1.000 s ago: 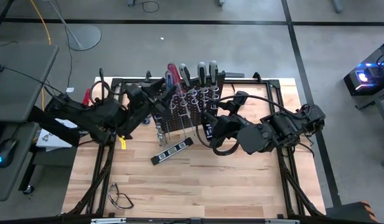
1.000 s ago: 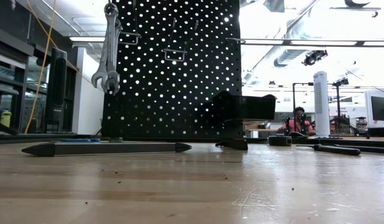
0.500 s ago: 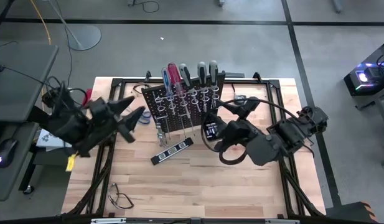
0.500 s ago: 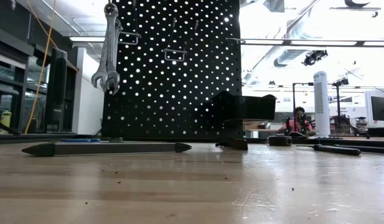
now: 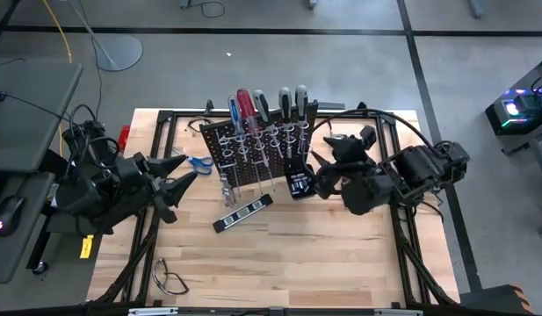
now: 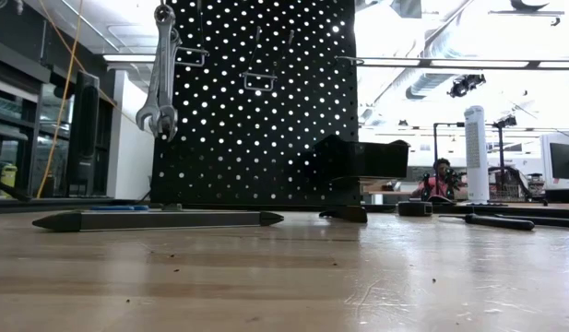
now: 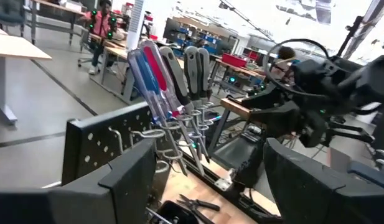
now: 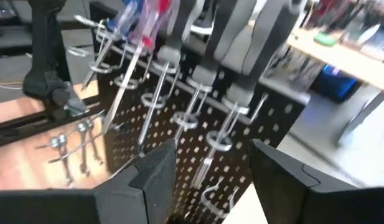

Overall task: Hang tools onto peg board
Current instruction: Hang the black spirit level on the pegboard

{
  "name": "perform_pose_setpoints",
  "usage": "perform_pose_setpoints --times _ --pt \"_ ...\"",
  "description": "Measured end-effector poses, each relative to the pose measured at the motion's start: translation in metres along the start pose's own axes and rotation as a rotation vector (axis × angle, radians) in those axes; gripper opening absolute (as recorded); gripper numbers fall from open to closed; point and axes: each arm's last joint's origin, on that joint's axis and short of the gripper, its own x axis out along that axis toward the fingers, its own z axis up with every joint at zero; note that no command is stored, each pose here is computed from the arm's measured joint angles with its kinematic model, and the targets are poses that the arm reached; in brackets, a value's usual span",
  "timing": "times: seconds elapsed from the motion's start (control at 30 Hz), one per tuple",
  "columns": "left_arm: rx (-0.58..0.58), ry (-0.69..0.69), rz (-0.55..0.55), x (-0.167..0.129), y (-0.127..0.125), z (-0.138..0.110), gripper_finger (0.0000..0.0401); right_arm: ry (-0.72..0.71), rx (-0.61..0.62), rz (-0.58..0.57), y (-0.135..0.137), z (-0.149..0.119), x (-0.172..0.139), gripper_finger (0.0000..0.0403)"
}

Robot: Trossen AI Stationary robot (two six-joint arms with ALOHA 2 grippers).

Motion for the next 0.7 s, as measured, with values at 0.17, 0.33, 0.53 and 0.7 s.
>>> perform_pose_setpoints --times 0.17,0.33,0.53,0.7 --pt "-0.062 0.014 -0.051 -0.006 -0.001 -0.001 0.0273 0.091 0.034 0.052 0.009 -0.014 0.003 0.0190" --pt "-0.156 0.066 -0.227 -0.008 -0.006 -0.006 0.0273 0.225 0.013 0.112 0.026 -0.040 0.008 0.0190" --pt "-0.272 0.244 -0.375 -0.002 -0.005 -0.027 0.0273 0.413 0.019 0.115 0.046 -0.081 0.021 0.0190" --pt "-0.302 0.407 -0.303 0.002 0.007 -0.049 0.0273 0.595 0.041 0.095 0.056 -0.118 0.030 0.0190"
